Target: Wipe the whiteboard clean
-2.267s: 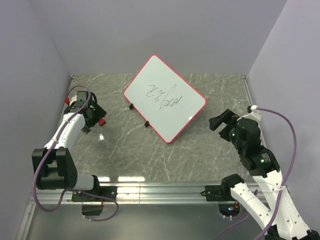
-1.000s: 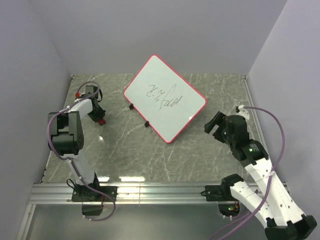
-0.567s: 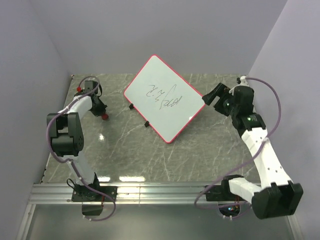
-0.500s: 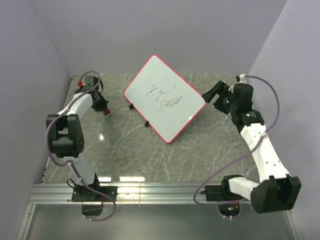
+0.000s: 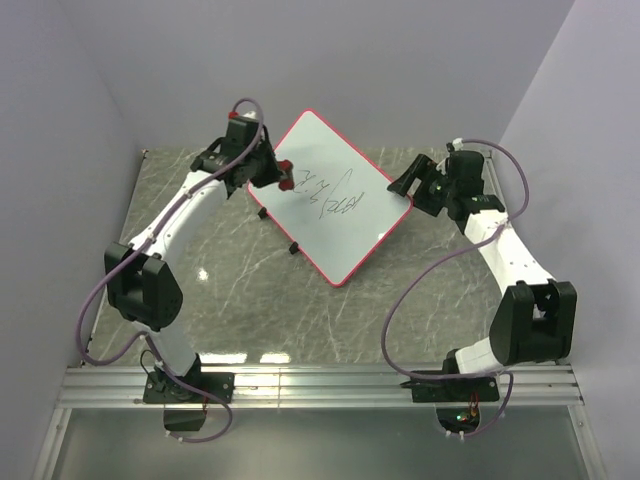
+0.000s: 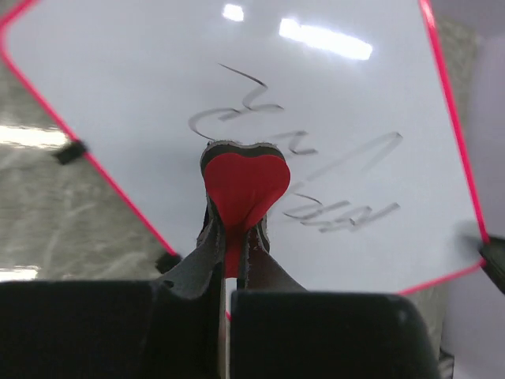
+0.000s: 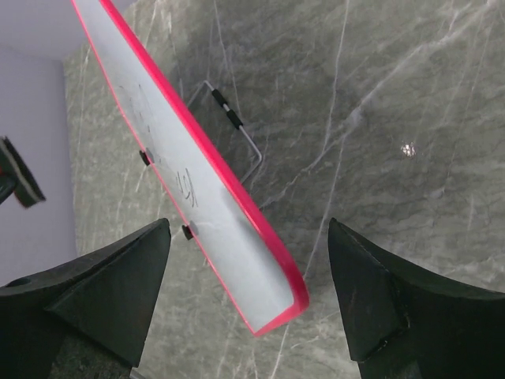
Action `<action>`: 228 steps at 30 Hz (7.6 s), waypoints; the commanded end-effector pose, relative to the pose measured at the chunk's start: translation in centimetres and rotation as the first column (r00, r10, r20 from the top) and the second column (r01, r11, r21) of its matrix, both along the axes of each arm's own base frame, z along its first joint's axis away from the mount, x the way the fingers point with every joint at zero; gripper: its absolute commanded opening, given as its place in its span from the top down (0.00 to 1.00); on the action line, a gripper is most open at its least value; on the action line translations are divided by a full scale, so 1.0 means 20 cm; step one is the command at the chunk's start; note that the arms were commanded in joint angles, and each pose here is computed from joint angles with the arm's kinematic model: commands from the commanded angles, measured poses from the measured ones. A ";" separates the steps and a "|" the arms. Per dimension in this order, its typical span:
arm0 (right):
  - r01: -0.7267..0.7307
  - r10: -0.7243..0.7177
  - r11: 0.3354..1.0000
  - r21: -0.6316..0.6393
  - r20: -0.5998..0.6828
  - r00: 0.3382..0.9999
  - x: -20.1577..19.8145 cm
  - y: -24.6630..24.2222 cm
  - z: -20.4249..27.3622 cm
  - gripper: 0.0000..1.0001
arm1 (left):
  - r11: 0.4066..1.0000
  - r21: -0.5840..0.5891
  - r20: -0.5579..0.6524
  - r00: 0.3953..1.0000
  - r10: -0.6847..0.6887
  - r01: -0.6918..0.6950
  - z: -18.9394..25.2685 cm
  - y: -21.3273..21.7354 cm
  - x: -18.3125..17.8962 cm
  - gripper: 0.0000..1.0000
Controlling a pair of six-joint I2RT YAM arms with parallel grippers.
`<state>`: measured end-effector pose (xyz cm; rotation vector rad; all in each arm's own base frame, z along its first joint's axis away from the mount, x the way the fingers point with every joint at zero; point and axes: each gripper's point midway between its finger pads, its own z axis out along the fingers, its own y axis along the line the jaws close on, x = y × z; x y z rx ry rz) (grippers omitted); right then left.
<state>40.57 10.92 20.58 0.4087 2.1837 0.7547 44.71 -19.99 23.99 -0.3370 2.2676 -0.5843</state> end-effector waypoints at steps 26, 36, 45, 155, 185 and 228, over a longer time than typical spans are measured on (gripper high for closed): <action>-0.281 0.272 0.952 0.119 0.083 0.959 -0.06 0.23 0.03 0.87 | 0.882 -0.138 0.044 0.892 -0.449 0.451 0.10 -1.04 -0.23 1.00; -0.289 0.284 0.953 0.092 0.061 0.957 -0.09 0.22 -0.01 1.00 | 0.933 -0.113 -0.072 0.934 -0.350 0.341 -0.19 -0.91 -0.15 1.00; -0.288 0.285 0.954 0.080 0.053 0.957 -0.11 0.21 -0.03 1.00 | 0.994 -0.002 -0.316 0.943 -0.107 0.112 -0.71 -0.40 -0.15 1.00; -0.316 0.317 0.948 0.037 -0.076 0.945 -0.22 0.24 -0.19 1.00 | 0.918 0.001 -0.096 0.914 -0.395 0.397 -0.54 -0.51 0.39 1.00; -0.397 0.402 0.916 0.061 -0.108 0.909 -0.28 0.44 -0.27 1.00 | 0.796 0.057 -0.053 0.798 -0.600 0.603 -0.30 -0.97 -0.13 1.00; -0.368 0.366 0.929 0.038 0.047 0.929 -0.29 0.43 0.03 0.50 | 0.986 0.130 -0.124 0.985 0.123 -0.106 -0.19 0.30 0.07 1.00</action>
